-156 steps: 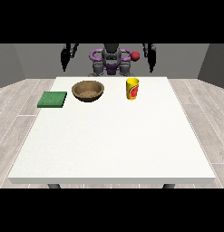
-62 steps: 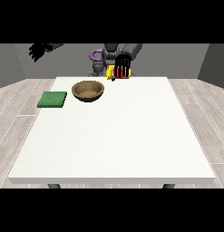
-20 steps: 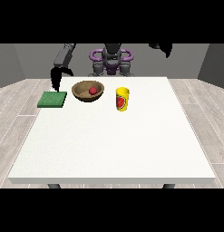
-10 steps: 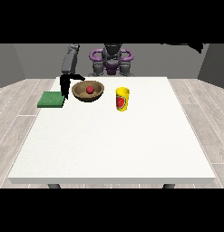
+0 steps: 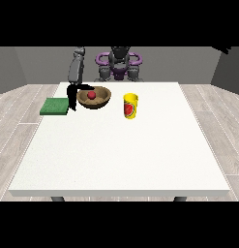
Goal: Pick the cup and pour the ball into the bowl, then pick the bowl and place it on the pad
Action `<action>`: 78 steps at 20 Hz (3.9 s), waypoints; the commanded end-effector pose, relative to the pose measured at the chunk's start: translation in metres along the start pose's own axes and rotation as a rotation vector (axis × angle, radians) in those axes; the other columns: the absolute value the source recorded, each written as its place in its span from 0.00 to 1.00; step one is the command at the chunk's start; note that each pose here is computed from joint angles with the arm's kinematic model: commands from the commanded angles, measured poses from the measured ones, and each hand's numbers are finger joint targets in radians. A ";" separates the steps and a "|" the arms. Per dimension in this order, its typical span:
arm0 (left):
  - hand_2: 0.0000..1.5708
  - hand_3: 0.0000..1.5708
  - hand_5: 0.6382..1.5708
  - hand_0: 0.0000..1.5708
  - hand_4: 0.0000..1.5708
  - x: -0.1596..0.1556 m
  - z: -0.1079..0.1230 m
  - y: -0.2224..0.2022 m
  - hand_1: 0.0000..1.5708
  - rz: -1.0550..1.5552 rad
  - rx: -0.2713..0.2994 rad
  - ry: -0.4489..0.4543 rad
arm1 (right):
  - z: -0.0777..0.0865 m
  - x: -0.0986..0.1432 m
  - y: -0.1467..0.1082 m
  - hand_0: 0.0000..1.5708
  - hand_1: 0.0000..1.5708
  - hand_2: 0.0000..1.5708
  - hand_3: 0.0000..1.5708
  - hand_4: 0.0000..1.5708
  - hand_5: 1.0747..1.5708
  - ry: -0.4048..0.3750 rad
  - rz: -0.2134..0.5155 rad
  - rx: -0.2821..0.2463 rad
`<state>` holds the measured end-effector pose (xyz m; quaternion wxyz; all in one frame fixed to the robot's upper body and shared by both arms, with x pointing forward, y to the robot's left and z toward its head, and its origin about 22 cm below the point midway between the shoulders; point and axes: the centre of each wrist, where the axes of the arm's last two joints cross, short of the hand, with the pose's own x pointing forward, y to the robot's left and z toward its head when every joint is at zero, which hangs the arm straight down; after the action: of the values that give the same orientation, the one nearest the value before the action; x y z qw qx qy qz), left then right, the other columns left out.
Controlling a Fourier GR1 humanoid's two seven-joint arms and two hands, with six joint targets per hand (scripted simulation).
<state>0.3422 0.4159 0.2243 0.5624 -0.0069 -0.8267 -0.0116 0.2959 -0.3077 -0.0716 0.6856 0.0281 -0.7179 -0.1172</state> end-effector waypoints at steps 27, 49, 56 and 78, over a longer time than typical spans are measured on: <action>0.00 0.00 1.00 0.00 0.46 0.001 0.044 0.094 0.00 0.007 0.171 0.048 | -0.045 0.078 -0.010 1.00 1.00 1.00 1.00 0.66 0.92 0.285 0.169 -0.159; 0.00 0.00 0.99 0.00 0.43 0.052 0.035 0.081 0.00 -0.071 0.137 -0.248 | -0.059 0.190 -0.142 1.00 1.00 1.00 0.00 0.62 1.00 -0.076 0.277 -0.248; 0.00 0.00 0.99 0.00 0.44 0.069 0.053 0.088 0.00 -0.089 0.159 -0.266 | -0.046 0.221 -0.178 1.00 1.00 1.00 0.00 0.62 1.00 -0.089 0.310 -0.279; 0.00 0.00 0.97 0.00 0.41 0.036 0.065 0.094 0.00 -0.046 0.163 -0.102 | -0.055 0.192 -0.167 0.85 0.85 1.00 0.67 0.00 1.00 0.154 0.234 -0.378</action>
<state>0.2702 0.5103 0.2403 0.5153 0.0640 -0.8534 0.0450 0.3163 -0.5057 0.0630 0.7457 -0.1603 -0.6368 -0.1131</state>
